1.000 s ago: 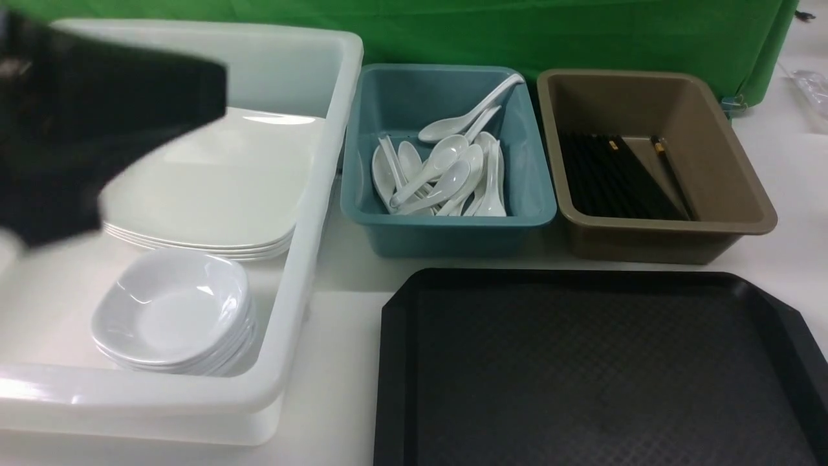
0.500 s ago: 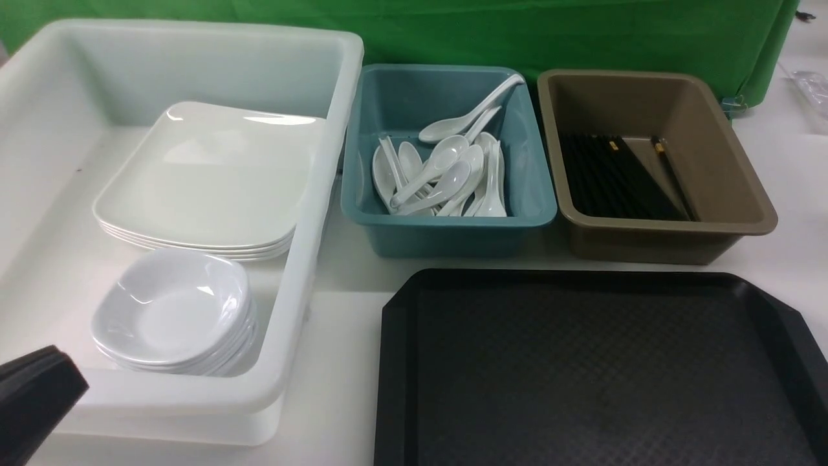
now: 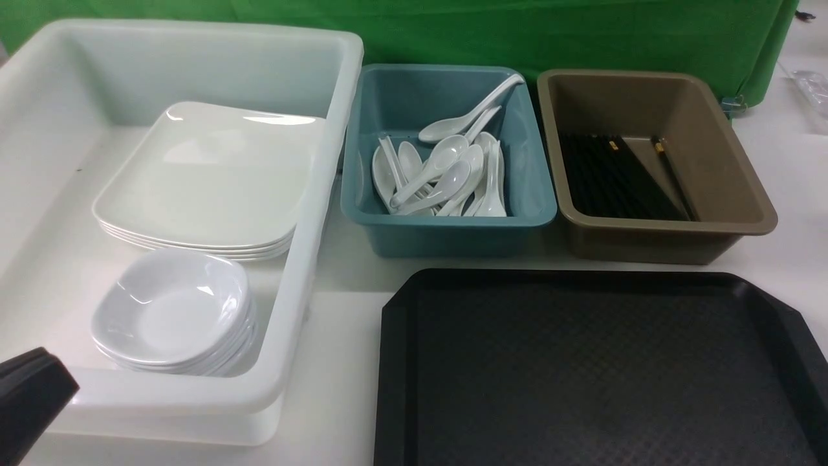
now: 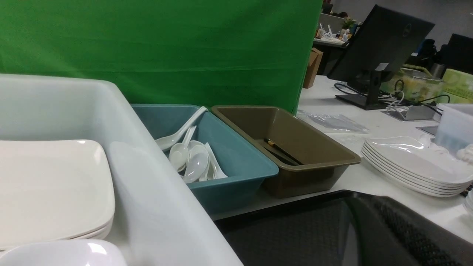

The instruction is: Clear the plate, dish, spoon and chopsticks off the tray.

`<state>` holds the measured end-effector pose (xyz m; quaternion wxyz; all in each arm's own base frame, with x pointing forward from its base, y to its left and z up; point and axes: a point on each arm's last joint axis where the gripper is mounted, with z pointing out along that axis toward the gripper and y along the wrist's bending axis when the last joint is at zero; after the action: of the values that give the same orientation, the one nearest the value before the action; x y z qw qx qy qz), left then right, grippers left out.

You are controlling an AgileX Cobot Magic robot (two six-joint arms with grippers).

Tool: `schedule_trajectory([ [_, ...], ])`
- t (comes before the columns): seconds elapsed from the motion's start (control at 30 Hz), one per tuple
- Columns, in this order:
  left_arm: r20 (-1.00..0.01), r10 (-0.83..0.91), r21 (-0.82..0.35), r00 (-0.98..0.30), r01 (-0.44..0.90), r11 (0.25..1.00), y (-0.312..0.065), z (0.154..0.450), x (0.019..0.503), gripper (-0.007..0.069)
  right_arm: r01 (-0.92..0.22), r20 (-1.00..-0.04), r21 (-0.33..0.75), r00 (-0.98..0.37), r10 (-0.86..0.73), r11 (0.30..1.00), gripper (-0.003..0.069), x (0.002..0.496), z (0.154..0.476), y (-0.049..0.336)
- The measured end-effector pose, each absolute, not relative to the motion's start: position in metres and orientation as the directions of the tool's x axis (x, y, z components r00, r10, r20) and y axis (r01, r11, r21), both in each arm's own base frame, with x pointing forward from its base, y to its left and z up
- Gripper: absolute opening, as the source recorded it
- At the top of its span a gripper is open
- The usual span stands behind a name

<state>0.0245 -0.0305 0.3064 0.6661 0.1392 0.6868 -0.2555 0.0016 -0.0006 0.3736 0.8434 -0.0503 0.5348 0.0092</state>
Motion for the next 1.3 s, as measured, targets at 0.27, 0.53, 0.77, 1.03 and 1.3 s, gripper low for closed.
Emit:
schedule_trajectory([
  [0.27,-0.997,-0.081,-0.081,-0.013,0.342,0.936,-0.018,0.276,0.038,0.001,-0.069,-0.903,-0.076,0.427,-0.039,0.995,0.0111,0.002,0.373,-0.001],
  [0.53,-0.992,-0.107,-0.106,-0.073,-0.013,0.994,-0.001,0.204,0.055,0.0011,-0.069,-0.903,-0.076,0.427,-0.039,0.995,0.0132,0.002,0.373,-0.001],
  [0.77,-0.98,-0.127,-0.122,-0.155,-0.037,0.992,0.0,0.189,0.056,0.0011,-0.069,-0.903,-0.076,0.427,-0.039,0.995,0.0151,0.002,0.373,-0.001],
  [1.03,-0.978,-0.105,-0.103,-0.182,-0.02,0.995,-0.001,0.187,0.055,0.0013,-0.069,-0.903,-0.076,0.427,-0.039,0.995,0.0162,0.002,0.373,-0.001],
  [1.3,-0.978,-0.104,-0.102,-0.182,-0.02,0.995,-0.001,0.187,0.055,0.0013,-0.069,-0.903,-0.076,0.427,-0.039,0.995,0.0182,0.002,0.373,-0.001],
])
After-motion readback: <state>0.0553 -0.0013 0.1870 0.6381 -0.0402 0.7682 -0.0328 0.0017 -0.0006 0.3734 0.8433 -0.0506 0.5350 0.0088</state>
